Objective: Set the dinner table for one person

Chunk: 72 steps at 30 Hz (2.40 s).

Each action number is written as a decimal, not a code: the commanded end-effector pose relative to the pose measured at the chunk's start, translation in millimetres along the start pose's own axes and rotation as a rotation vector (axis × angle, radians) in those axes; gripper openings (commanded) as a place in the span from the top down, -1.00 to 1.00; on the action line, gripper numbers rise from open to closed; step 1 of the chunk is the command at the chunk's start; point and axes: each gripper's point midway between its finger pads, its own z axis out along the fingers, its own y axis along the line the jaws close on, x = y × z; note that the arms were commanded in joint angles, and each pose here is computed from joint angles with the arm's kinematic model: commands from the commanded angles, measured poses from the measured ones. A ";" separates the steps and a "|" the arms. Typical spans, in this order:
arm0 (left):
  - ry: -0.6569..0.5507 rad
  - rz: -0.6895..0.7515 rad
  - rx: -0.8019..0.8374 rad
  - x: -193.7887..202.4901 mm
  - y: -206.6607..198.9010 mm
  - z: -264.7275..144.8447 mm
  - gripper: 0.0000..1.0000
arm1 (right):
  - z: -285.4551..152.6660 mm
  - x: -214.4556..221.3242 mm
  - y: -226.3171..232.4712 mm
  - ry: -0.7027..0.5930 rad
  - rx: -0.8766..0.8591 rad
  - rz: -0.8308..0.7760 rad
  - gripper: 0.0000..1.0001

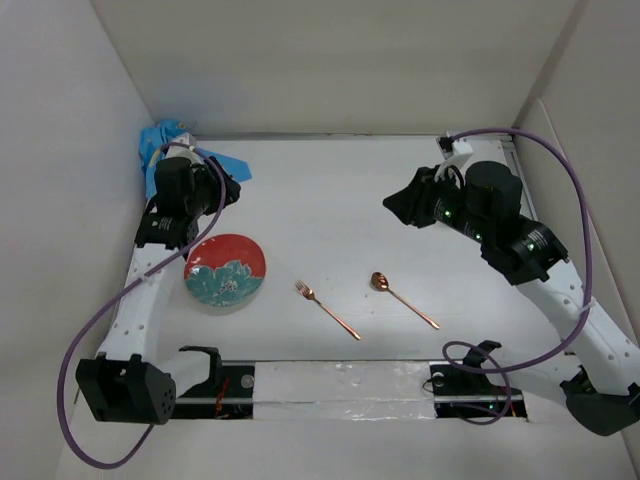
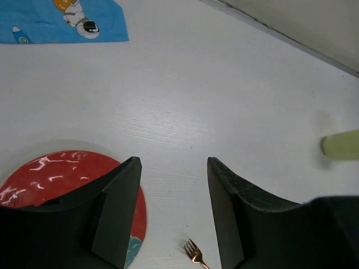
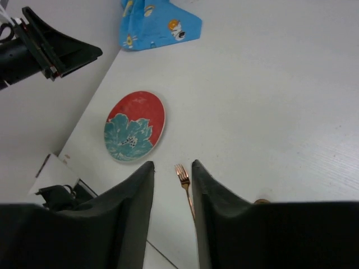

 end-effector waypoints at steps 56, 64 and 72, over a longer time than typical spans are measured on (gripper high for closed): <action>-0.002 -0.541 -0.774 -15.3 306.8 188.5 -0.15 | 34.8 58.7 -46.2 0.134 0.010 0.041 0.25; 0.059 -0.525 -0.735 2.1 313.7 223.4 0.77 | 39.1 57.1 -28.8 0.147 -0.017 0.040 0.31; 0.062 -0.391 -0.481 -20.6 213.9 257.6 1.00 | 48.9 47.8 -20.7 0.122 -0.030 0.041 0.36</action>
